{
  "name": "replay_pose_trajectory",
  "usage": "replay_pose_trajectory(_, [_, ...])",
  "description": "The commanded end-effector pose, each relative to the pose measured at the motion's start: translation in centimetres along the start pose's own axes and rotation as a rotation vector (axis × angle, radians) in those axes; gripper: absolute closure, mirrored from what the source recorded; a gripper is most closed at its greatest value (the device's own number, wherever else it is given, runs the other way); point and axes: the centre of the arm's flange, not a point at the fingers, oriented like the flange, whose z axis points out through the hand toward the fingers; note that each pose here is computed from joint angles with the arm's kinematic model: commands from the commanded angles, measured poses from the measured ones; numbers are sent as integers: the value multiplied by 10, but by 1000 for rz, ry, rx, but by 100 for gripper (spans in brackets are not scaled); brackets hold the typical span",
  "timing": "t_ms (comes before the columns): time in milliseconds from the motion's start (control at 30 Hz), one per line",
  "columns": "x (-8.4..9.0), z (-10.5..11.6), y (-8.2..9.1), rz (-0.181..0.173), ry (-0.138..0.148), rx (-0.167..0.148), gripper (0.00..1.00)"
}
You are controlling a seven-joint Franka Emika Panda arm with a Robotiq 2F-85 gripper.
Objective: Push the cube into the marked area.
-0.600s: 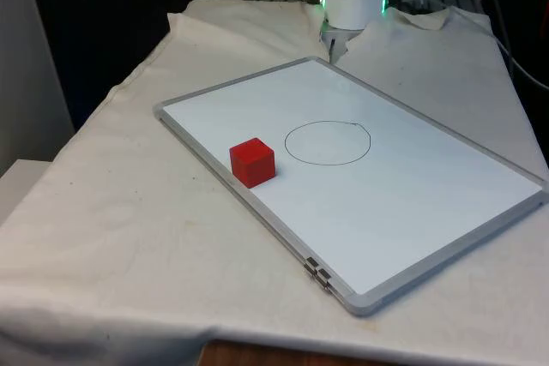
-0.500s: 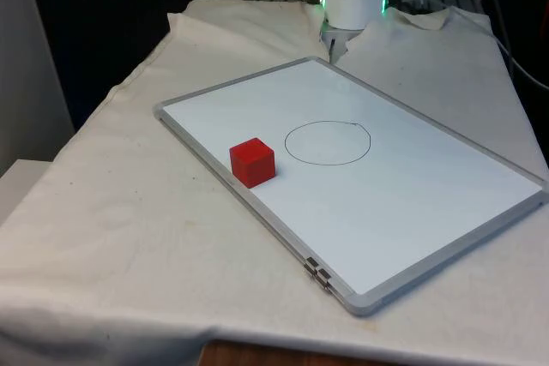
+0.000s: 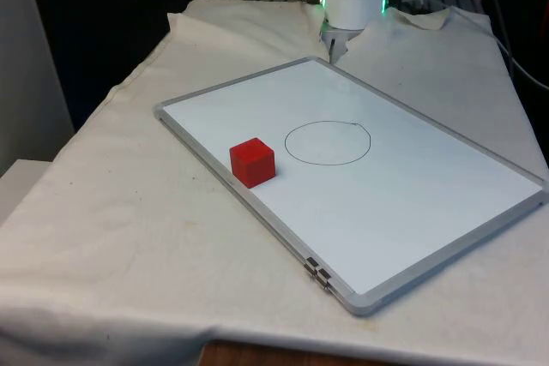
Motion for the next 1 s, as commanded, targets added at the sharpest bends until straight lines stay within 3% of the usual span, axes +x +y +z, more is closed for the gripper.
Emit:
replay_pose_trajectory(0, [0,0,-1,0,1,0,90])
replay_pose_trajectory(67, [0,0,0,0,1,0,100])
replay_pose_trajectory(400, [6,8,1,26,11,-3,100])
replay_pose_trajectory(567, [18,23,4,55,25,9,100])
replay_pose_trajectory(667, [19,27,4,53,22,6,100])
replay_pose_trajectory(800, [32,45,10,79,36,25,100])
replay_pose_trajectory(967, [40,56,13,89,45,20,100])
